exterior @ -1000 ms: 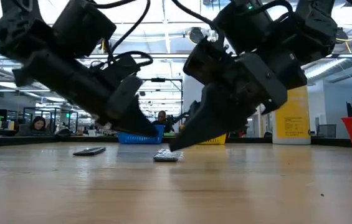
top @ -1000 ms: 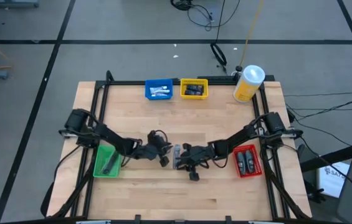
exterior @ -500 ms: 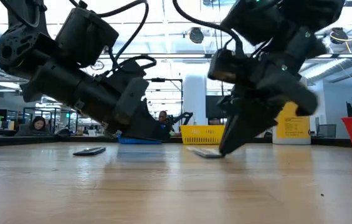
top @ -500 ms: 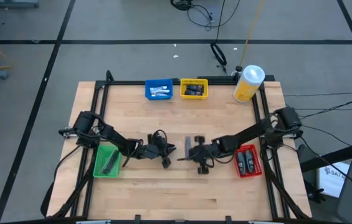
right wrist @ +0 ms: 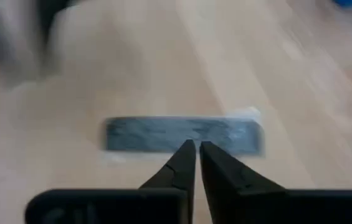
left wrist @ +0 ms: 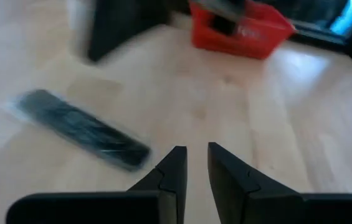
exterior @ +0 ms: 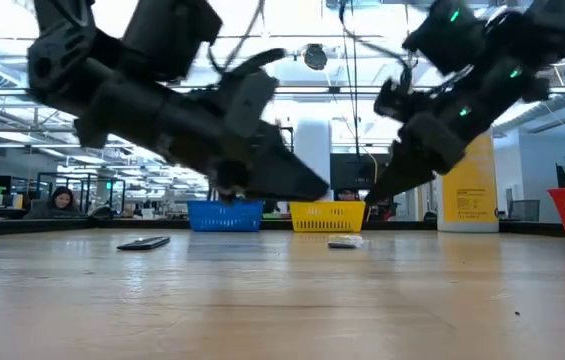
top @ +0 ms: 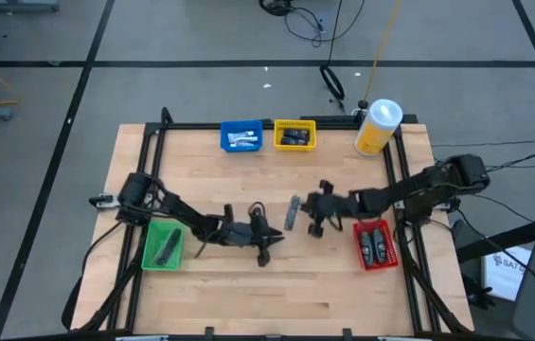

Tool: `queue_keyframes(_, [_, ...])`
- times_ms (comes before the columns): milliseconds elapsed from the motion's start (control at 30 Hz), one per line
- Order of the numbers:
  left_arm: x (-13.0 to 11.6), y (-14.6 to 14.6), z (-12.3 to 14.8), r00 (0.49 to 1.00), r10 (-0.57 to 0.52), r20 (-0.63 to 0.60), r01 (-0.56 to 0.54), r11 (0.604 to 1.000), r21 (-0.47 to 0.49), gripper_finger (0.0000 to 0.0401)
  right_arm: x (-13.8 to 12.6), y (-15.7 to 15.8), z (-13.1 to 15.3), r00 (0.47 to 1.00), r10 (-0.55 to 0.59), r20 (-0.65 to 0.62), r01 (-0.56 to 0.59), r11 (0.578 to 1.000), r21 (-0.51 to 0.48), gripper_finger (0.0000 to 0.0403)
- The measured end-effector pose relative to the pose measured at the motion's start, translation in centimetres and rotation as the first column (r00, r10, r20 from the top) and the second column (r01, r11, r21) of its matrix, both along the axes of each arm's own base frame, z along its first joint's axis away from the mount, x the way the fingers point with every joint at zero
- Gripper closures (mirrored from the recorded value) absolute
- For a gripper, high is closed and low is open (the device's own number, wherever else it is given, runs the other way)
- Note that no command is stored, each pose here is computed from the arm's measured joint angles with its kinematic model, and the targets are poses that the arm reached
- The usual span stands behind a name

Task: Pick & Place Travel size toiletries
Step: Put the black hair comb into the green bin

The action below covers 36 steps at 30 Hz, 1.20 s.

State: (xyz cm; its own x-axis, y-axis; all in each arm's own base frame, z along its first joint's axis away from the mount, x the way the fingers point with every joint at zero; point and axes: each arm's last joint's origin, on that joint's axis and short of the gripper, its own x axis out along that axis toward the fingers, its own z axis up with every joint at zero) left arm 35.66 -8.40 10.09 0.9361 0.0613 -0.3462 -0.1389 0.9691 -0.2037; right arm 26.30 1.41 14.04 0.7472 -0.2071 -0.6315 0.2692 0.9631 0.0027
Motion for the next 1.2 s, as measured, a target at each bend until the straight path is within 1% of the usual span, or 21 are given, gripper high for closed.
queue_keyframes(100, [1.7,-0.2,-0.7,0.999,-0.024,-0.032,0.024,1.0,0.008,0.0339,-0.4,-2.7,-0.4,0.998,-0.003,0.063,-0.004,0.993,0.118,0.0341])
queue_keyframes(200, [3.2,0.4,-1.2,0.997,0.0,-0.083,0.002,1.0,0.02,0.0339,-0.2,-5.1,-0.7,0.993,0.007,0.12,-0.031,0.979,0.2,0.0297])
queue_keyframes(267, [4.2,1.0,-1.2,0.994,0.02,-0.111,-0.017,1.0,0.026,0.0339,-0.2,-6.1,-0.9,0.99,0.02,0.142,-0.051,0.975,0.218,0.0268])
queue_keyframes(367, [4.8,2.0,-1.3,0.981,0.055,-0.184,-0.05,0.998,0.034,0.0339,0.1,-7.2,-1.3,0.984,0.022,0.176,-0.061,0.974,0.218,0.0231])
queue_keyframes(433, [4.9,2.7,-1.4,0.971,0.089,-0.223,-0.082,0.996,0.041,0.0339,0.2,-7.5,-1.8,0.984,0.017,0.175,-0.056,0.974,0.219,0.0214])
queue_keyframes(500, [4.8,3.0,-1.5,0.965,0.097,-0.243,-0.091,0.995,0.036,0.0339,0.2,-7.7,-2.3,0.989,0.018,0.146,-0.05,0.975,0.215,0.0202])
queue_keyframes(567, [4.6,3.1,-1.8,0.954,0.098,-0.283,-0.095,0.995,0.023,0.0339,0.2,-7.6,-2.8,0.991,0.021,0.13,-0.049,0.974,0.221,0.0196])
queue_keyframes(633, [4.3,2.7,-1.6,0.946,0.075,-0.316,-0.074,0.997,0.016,0.0339,0.1,-7.4,-3.1,0.995,0.029,0.099,-0.051,0.972,0.231,0.0193])
queue_keyframes(733, [3.5,1.4,-0.8,0.93,0.018,-0.367,-0.014,1.0,0.011,0.0339,0.0,-7.0,-3.3,0.996,0.04,0.073,-0.057,0.97,0.238,0.0193])
queue_keyframes(800, [2.8,0.4,0.3,0.912,-0.029,-0.408,0.033,0.999,0.003,0.0339,0.0,-6.9,-3.3,0.996,0.046,0.072,-0.062,0.969,0.239,0.0194])
queue_keyframes(900, [1.3,-0.9,1.8,0.868,-0.087,-0.488,0.099,0.995,-0.002,0.0339,0.1,-6.6,-3.2,0.996,0.052,0.077,-0.071,0.962,0.265,0.0193])
queue_keyframes(967, [0.0,-1.6,2.7,0.825,-0.107,-0.556,0.139,0.99,0.016,0.0339,0.2,-6.3,-3.1,0.99,0.098,0.098,-0.124,0.945,0.302,0.019])
queue_keyframes(1033, [-1.2,-2.0,3.8,0.794,-0.09,-0.601,0.155,0.986,0.056,0.0339,0.3,-5.8,-3.0,0.981,0.15,0.122,-0.183,0.928,0.324,0.0186])
queue_keyframes(1100, [-2.3,-2.0,4.6,0.772,-0.014,-0.635,0.121,0.985,0.125,0.0339,0.5,-5.1,-2.9,0.974,0.178,0.139,-0.214,0.925,0.315,0.0181])
queue_keyframes(1200, [-3.1,-1.9,5.7,0.774,0.072,-0.629,0.062,0.98,0.19,0.0339,0.9,-4.2,-2.5,0.959,0.22,0.178,-0.265,0.92,0.29,0.0174])
